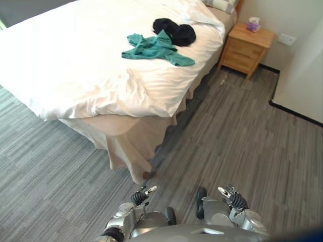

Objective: Tidy the bed and pick cloth on bed and put in laundry

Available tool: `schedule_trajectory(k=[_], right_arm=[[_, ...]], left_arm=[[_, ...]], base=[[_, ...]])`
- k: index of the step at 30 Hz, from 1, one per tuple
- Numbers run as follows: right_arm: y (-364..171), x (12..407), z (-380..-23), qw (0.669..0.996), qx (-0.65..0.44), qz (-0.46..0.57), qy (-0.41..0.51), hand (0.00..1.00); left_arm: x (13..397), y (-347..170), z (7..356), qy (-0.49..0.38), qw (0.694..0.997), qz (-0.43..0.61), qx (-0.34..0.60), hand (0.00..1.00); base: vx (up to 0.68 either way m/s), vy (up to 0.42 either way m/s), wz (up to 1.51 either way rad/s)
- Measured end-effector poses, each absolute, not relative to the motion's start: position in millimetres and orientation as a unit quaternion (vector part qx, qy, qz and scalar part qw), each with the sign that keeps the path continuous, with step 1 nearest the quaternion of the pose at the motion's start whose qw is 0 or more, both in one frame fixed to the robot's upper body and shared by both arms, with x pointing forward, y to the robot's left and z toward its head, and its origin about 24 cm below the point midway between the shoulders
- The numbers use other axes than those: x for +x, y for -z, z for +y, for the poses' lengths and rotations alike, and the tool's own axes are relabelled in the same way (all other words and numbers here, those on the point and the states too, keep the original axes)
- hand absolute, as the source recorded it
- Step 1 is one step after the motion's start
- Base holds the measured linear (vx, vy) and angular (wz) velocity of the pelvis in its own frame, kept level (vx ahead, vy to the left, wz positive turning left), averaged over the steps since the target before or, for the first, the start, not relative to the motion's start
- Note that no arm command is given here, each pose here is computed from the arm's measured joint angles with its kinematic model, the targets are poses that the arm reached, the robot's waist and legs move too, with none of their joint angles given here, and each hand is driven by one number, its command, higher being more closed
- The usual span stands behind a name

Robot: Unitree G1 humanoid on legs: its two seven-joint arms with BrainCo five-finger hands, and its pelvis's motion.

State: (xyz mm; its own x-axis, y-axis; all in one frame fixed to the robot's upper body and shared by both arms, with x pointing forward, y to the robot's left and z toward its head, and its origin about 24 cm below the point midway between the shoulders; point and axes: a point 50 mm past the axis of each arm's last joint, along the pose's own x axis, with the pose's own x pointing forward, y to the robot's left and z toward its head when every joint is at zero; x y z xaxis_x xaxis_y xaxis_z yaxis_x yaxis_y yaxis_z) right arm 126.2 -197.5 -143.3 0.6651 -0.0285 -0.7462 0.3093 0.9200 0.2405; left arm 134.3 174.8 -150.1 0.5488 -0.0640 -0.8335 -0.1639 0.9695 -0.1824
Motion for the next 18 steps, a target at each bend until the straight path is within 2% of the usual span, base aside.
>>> schedule_trajectory(k=[4,10,15,18], right_arm=[[144.1,123.6,-195.7,0.895,0.177,0.398,0.093,0.00],[141.9,135.5,-197.3,0.902,0.150,0.402,0.053,0.00],[145.0,128.5,-200.6,0.898,0.111,0.425,0.020,0.00],[144.2,129.2,-203.5,0.899,0.093,0.427,0.009,0.00]], left_arm=[[130.7,150.8,180.1,-0.043,0.872,0.470,-0.127,0.00],[117.7,155.8,175.1,-0.061,0.863,0.477,-0.152,0.00],[121.1,152.5,177.8,-0.074,0.875,0.445,-0.176,0.00],[122.1,150.0,173.3,-0.068,0.881,0.431,-0.185,0.00]], base=[[0.49,-0.272,0.90],[0.53,-0.417,0.74],[0.37,-0.374,0.92],[0.12,-0.146,0.72]])
